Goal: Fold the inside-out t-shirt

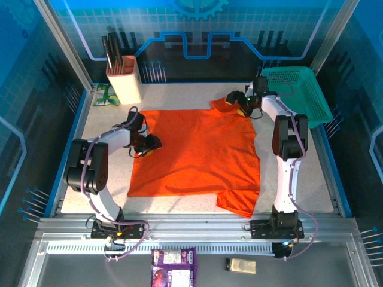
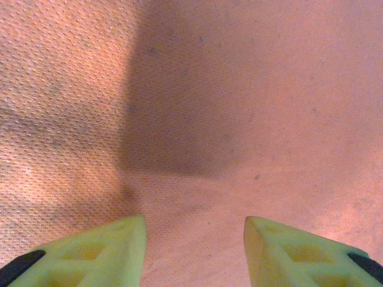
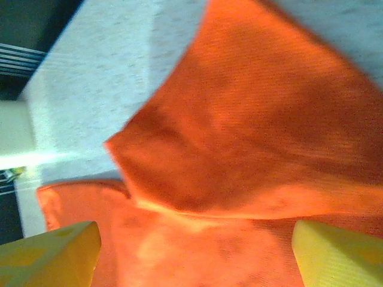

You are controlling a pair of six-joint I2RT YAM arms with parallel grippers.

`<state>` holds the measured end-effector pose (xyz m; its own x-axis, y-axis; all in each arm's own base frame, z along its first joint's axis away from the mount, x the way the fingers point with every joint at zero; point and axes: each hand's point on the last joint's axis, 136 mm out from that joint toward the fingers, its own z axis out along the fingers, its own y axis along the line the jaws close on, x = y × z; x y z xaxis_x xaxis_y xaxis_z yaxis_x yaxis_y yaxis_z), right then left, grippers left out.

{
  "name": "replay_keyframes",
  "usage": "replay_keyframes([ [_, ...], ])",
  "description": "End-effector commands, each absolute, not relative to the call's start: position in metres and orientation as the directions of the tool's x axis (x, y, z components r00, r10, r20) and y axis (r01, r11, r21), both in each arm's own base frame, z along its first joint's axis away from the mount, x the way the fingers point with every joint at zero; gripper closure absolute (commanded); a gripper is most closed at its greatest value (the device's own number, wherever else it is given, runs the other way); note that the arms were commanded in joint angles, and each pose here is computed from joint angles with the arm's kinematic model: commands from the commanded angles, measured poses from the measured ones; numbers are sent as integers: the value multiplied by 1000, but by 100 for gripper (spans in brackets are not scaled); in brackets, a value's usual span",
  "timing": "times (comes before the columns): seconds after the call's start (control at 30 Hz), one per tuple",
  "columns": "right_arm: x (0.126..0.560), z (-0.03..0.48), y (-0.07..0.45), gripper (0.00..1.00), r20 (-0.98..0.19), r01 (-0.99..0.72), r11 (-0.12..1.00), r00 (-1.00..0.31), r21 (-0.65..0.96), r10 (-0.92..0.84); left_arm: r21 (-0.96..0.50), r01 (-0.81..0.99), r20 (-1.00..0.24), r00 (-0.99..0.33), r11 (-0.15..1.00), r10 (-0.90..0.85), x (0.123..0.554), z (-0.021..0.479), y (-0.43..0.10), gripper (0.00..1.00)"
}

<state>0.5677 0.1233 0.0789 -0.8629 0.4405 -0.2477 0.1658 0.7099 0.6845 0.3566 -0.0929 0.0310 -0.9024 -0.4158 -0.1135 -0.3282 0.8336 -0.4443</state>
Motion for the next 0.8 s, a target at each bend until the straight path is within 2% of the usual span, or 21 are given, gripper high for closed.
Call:
replay_keyframes([
  [0.0,565,112,170,12,-270,54,647,-880,761,390,-462,-334,-121,-894,822,-431,355,39,-93,53],
  [0.4,599,63,228,11,-180,65,495,-884,866,431,-461,-347,-96,-896,817,-434,341,40,-94,53],
  [0.6,607,19,213,11,-139,198,591,-869,782,475,-445,-362,-88,-893,819,-442,333,38,-91,53],
  [0.77,613,42,202,11,-204,179,654,-861,735,465,-409,-359,-103,-895,839,-434,328,37,-83,53],
])
